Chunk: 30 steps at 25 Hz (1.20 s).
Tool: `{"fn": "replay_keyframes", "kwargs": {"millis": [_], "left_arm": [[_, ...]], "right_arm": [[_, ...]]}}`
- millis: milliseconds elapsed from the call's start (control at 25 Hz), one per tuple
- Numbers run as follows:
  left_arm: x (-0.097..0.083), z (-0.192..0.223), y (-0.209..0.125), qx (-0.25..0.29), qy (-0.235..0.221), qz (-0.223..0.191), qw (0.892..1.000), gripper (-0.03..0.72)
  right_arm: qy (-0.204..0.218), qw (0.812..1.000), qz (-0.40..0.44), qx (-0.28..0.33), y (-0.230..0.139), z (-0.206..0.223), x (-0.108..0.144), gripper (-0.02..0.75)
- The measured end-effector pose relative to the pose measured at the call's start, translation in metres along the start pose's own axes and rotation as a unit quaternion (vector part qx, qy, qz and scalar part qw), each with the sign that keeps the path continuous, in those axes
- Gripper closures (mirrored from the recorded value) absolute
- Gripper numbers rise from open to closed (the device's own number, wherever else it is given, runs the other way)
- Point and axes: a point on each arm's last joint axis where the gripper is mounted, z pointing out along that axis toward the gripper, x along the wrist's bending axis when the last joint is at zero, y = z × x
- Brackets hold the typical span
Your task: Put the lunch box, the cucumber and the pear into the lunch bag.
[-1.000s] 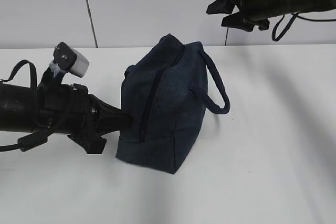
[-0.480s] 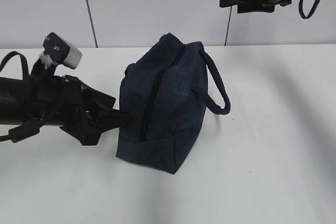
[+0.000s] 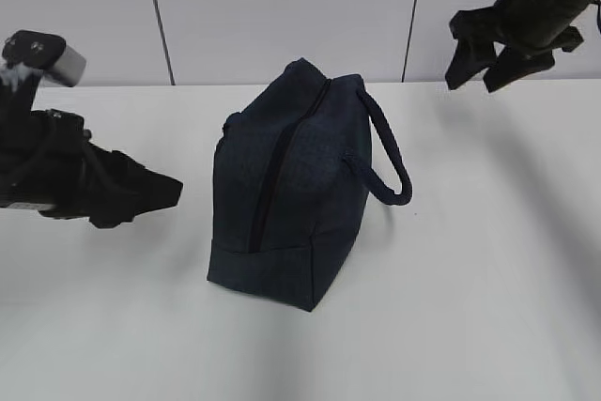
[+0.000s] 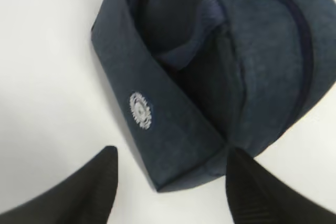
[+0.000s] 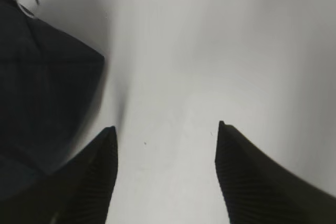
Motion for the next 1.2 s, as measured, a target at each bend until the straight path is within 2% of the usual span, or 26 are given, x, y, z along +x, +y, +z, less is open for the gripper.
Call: {"fn": "replay_keyframes", "kwargs": {"millis": [160, 320, 440, 680, 840, 960, 1200], "left_arm": [[0.008, -0.018, 0.001, 0.005, 0.051, -0.033, 0.998, 0.297], [0.013, -0.046, 0.006, -0.004, 0.079, -0.050, 0.996, 0.307], [0.013, -0.064, 0.009, 0.010, 0.090, -0.052, 0.994, 0.312], [0.008, -0.091, 0.007, 0.029, 0.137, -0.088, 0.986, 0.363], [-0.002, -0.113, 0.007, 0.010, 0.154, -0.091, 0.984, 0.387], [-0.014, -0.129, 0.003, 0.006, 0.149, -0.093, 0.984, 0.391], [-0.041, -0.169, -0.010, -0.031, 0.149, -0.090, 0.984, 0.393]], "right_arm": [[-0.036, 0.999, 0.002, 0.028, -0.006, -0.007, 0.001, 0.321], [-0.048, 0.999, -0.008, -0.002, -0.009, -0.037, 0.020, 0.340], [-0.048, 0.998, -0.016, -0.022, -0.016, -0.056, 0.033, 0.343], [-0.052, 0.998, -0.014, -0.039, -0.066, -0.079, 0.059, 0.345], [-0.053, 0.997, -0.012, -0.062, -0.109, -0.095, 0.070, 0.346], [-0.054, 0.996, -0.019, -0.075, -0.141, -0.110, 0.075, 0.346], [-0.101, 0.987, -0.038, -0.116, -0.198, -0.153, 0.073, 0.346]]}}
